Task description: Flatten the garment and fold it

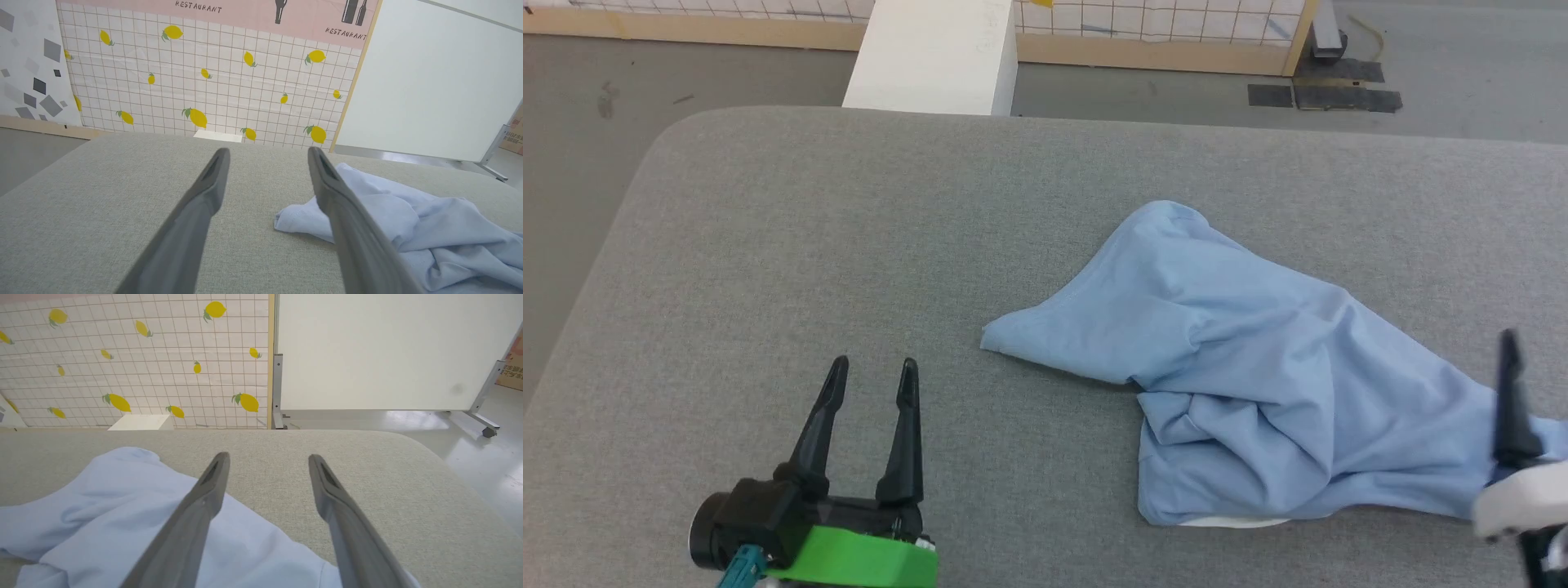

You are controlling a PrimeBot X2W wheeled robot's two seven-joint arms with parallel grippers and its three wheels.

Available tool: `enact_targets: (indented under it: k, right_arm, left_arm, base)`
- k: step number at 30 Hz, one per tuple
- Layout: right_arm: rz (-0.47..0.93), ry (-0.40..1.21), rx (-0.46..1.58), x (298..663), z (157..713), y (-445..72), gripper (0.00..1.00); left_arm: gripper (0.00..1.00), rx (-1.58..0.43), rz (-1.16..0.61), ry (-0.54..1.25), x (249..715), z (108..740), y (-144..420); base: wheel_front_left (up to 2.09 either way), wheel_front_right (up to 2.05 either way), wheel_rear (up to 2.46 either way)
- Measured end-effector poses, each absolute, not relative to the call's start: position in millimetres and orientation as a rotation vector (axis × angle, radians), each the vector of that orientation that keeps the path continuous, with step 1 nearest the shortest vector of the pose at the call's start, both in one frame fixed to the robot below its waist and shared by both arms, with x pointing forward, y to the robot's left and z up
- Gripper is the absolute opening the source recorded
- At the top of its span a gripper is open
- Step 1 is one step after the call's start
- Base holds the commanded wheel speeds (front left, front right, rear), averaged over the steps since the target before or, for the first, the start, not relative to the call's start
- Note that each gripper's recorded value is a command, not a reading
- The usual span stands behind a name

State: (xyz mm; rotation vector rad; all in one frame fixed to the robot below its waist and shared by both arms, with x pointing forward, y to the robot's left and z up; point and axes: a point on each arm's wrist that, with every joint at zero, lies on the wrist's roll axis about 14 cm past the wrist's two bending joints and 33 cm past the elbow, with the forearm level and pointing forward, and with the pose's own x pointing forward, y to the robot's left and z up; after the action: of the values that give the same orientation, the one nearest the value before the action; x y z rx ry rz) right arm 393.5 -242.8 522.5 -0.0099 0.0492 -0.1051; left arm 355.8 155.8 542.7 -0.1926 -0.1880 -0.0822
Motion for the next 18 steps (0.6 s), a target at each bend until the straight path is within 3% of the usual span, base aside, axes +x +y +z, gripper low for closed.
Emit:
enact_targets:
  k: [3,10,15,18]
  right_arm:
    - [-0.004,0.027,0.038,382,506,-208,1.00]
    - [-0.016,0.034,0.103,365,487,-209,1.00]
    - [-0.041,0.005,0.087,367,491,-217,1.00]
    - [-0.046,-0.019,0.083,373,497,-219,1.00]
  left_arm:
    - [1.00,-0.197,-0.075,-0.169,352,537,157]
    - [1.00,-0.202,-0.096,-0.173,355,538,151]
    - [1.00,-0.150,-0.223,-0.209,382,551,131]
    - [1.00,-0.051,-0.353,-0.140,413,553,111]
  base:
    - [0.00,0.00,0.00]
    - [0.00,0.00,0.00]
    - [0.00,0.00,0.00]
    - [0.00,0.00,0.00]
